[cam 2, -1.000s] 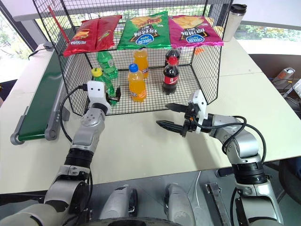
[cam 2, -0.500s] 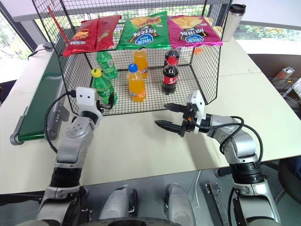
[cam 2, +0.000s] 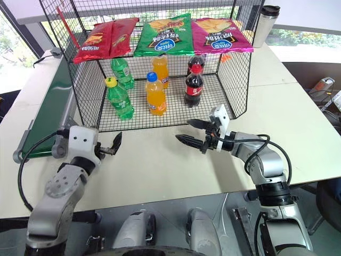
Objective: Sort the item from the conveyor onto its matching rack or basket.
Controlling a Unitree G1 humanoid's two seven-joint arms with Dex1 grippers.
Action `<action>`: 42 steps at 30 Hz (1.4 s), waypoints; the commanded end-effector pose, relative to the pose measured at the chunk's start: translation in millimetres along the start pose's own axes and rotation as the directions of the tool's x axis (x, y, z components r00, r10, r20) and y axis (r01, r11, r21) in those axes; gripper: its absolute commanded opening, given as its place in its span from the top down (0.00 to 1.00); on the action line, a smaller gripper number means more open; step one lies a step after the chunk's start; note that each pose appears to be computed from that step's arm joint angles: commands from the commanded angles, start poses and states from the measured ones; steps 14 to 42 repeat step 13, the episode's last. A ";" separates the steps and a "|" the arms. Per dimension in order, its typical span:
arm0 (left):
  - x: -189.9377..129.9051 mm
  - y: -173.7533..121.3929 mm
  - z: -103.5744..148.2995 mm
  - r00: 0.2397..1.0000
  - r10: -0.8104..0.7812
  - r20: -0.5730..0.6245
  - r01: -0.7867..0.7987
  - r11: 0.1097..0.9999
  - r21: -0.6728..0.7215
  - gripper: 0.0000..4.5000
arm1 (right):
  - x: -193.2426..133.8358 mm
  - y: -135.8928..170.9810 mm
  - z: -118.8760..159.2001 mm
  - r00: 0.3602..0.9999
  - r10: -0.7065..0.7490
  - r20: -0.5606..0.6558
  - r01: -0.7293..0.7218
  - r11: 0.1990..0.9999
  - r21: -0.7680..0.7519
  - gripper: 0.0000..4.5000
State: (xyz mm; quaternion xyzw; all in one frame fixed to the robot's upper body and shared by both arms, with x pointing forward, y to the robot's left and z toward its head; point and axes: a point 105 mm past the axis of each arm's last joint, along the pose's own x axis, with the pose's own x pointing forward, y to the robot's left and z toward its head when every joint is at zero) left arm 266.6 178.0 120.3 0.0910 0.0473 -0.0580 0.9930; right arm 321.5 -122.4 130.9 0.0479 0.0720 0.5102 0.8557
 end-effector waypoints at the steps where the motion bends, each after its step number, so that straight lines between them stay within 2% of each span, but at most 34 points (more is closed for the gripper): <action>1: -10.5 2.6 3.5 1.000 0.015 0.015 -0.015 1.000 -0.013 0.01 | -9.4 -8.0 0.8 0.999 -0.049 0.015 0.049 0.999 -0.007 0.00; 11: -11.7 0.9 -14.1 0.999 0.019 -0.028 -0.020 0.999 -0.042 0.01 | -33.3 -29.5 -8.6 0.989 -0.150 -0.015 0.149 0.989 -0.020 0.00; 42: -10.5 1.2 -14.7 0.999 0.020 -0.025 -0.021 0.999 -0.044 0.01 | -33.1 -31.3 -7.2 0.988 -0.155 -0.009 0.154 0.988 -0.023 0.00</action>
